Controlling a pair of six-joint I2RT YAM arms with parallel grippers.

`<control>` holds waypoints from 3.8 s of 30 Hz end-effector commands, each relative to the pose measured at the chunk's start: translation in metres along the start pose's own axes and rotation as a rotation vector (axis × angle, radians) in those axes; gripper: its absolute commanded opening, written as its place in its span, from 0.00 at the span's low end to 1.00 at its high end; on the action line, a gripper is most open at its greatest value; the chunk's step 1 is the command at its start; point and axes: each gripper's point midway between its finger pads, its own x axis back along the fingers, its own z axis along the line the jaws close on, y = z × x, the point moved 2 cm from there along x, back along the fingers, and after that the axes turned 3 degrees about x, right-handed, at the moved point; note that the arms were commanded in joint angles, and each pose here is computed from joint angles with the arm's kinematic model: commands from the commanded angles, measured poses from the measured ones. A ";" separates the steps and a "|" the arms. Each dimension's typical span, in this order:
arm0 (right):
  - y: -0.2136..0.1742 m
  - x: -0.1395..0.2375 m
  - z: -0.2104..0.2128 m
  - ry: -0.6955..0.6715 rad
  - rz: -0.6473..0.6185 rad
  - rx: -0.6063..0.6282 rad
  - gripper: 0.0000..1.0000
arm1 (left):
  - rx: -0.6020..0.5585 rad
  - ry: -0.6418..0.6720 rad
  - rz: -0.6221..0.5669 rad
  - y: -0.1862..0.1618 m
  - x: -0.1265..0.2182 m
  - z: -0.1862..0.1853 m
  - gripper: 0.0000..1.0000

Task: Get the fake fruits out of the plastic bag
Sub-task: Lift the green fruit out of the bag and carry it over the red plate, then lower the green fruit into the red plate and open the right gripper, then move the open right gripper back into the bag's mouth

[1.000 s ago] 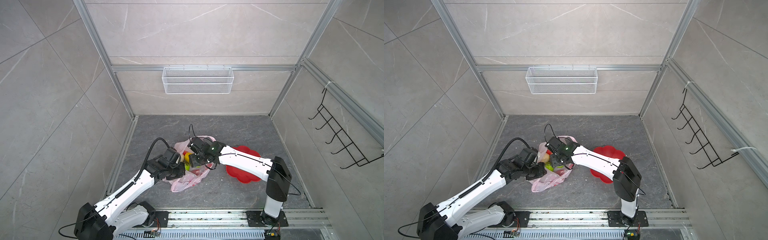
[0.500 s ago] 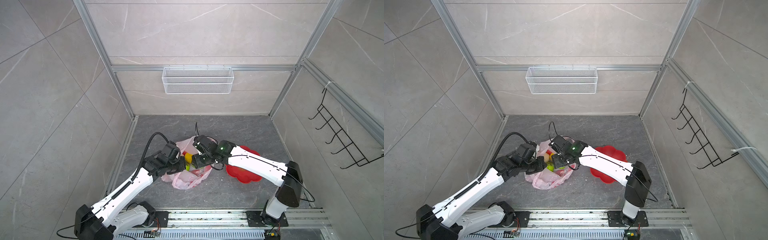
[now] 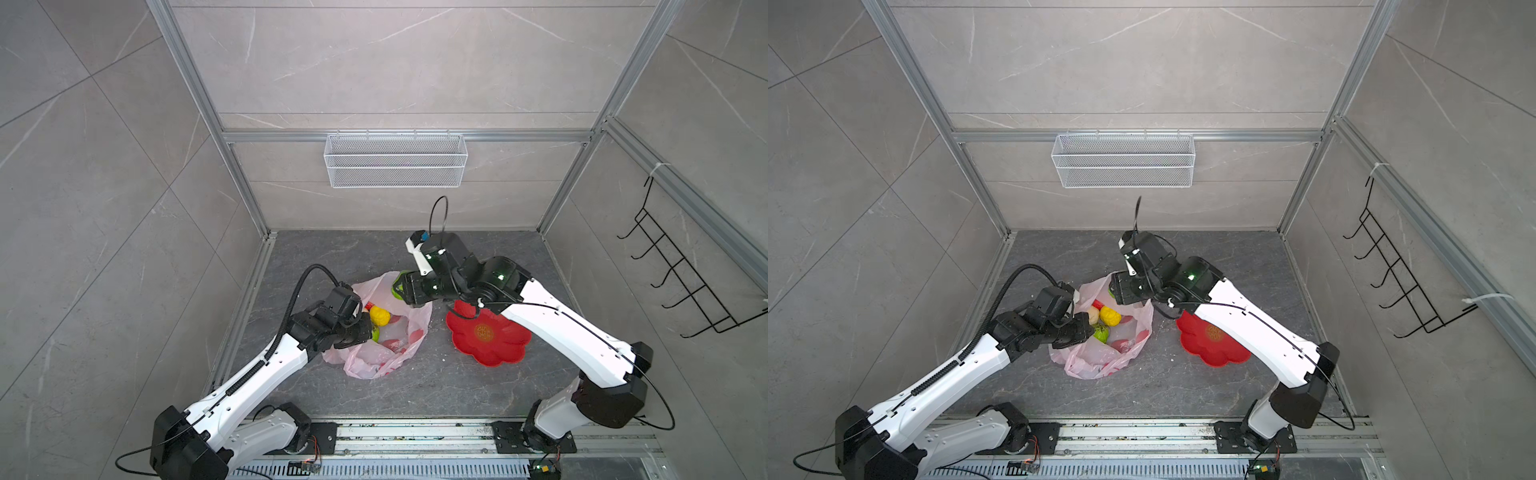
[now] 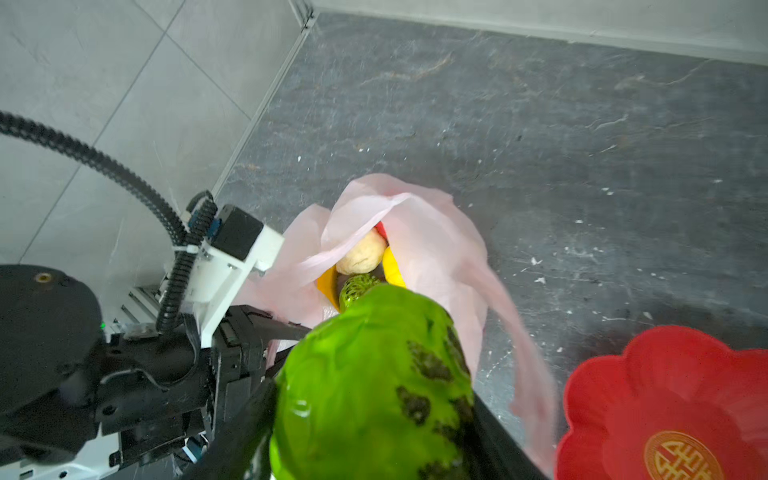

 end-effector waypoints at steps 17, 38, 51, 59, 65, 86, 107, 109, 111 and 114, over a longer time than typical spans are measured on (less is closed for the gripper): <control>-0.085 -0.009 -0.221 -0.463 0.132 -0.336 0.28 | -0.014 -0.001 0.006 0.000 0.001 -0.003 0.00; -0.183 -0.092 -0.268 -0.521 0.400 -0.414 0.27 | -0.009 0.017 0.017 -0.004 0.002 0.002 0.00; -0.203 -0.105 -0.275 -0.515 0.456 -0.437 0.30 | -0.009 0.018 0.025 -0.006 0.000 0.004 0.00; -0.209 -0.109 -0.275 -0.509 0.476 -0.447 0.37 | -0.009 0.016 0.029 -0.006 -0.001 0.003 0.00; -0.208 -0.108 -0.276 -0.516 0.484 -0.442 0.52 | -0.012 0.013 0.027 -0.006 0.000 0.003 0.00; -0.156 -0.052 -0.259 -0.512 0.370 -0.399 0.87 | -0.006 0.012 0.002 -0.007 0.006 0.007 0.00; -0.055 0.017 0.023 0.018 -0.011 0.125 0.58 | 0.051 0.137 0.030 -0.028 0.008 0.044 0.00; -0.060 -0.013 0.043 0.066 0.018 0.107 0.56 | 0.059 0.139 0.031 -0.030 0.008 0.047 0.00; -0.067 -0.041 0.056 0.101 0.047 0.077 0.55 | 0.069 0.141 0.030 -0.032 0.007 0.050 0.00; -0.077 -0.077 0.067 0.113 0.093 0.048 0.52 | 0.081 0.138 0.034 -0.037 0.008 0.053 0.00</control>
